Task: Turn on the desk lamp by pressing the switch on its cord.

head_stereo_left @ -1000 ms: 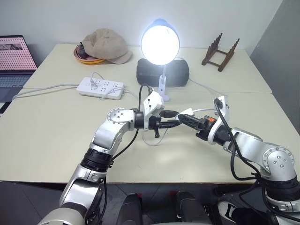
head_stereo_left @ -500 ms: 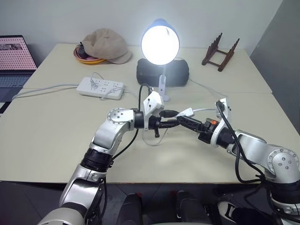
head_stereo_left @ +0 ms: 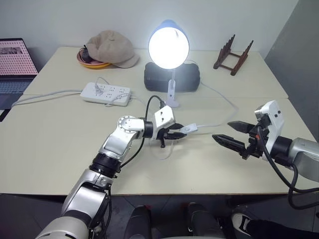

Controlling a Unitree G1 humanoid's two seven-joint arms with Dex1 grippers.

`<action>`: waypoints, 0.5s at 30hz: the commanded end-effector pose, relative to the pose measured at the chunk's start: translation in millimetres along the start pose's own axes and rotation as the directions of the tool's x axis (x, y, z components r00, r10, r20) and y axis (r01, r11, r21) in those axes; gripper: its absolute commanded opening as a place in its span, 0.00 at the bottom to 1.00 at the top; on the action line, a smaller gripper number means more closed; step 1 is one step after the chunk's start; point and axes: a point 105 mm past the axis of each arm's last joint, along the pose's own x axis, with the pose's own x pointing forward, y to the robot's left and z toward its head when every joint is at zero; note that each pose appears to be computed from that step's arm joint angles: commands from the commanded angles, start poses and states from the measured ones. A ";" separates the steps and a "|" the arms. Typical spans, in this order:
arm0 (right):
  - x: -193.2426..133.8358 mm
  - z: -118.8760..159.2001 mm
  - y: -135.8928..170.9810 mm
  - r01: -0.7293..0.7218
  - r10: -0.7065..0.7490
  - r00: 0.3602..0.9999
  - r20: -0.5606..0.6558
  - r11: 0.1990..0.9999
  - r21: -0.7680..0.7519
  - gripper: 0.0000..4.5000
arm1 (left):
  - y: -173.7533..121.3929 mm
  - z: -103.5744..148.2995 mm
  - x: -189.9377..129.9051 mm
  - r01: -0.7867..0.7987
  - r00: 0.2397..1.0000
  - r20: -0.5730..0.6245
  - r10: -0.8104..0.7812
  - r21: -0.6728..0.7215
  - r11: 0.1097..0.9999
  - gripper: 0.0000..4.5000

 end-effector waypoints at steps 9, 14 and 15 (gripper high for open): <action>1.7 -21.2 7.2 -0.042 0.039 0.999 -0.019 0.985 -0.168 1.00 | 18.7 7.7 -12.1 0.030 1.000 0.006 -0.030 0.019 0.999 0.65; 0.6 -27.8 3.1 -0.076 0.072 0.997 -0.026 0.984 -0.159 1.00 | 23.4 18.8 -63.0 0.015 1.000 0.011 -0.015 0.022 1.000 0.88; 0.6 -28.3 2.2 -0.081 0.078 0.997 -0.024 0.984 -0.158 1.00 | 23.1 20.1 -68.6 0.010 1.000 0.009 -0.010 0.019 1.000 0.92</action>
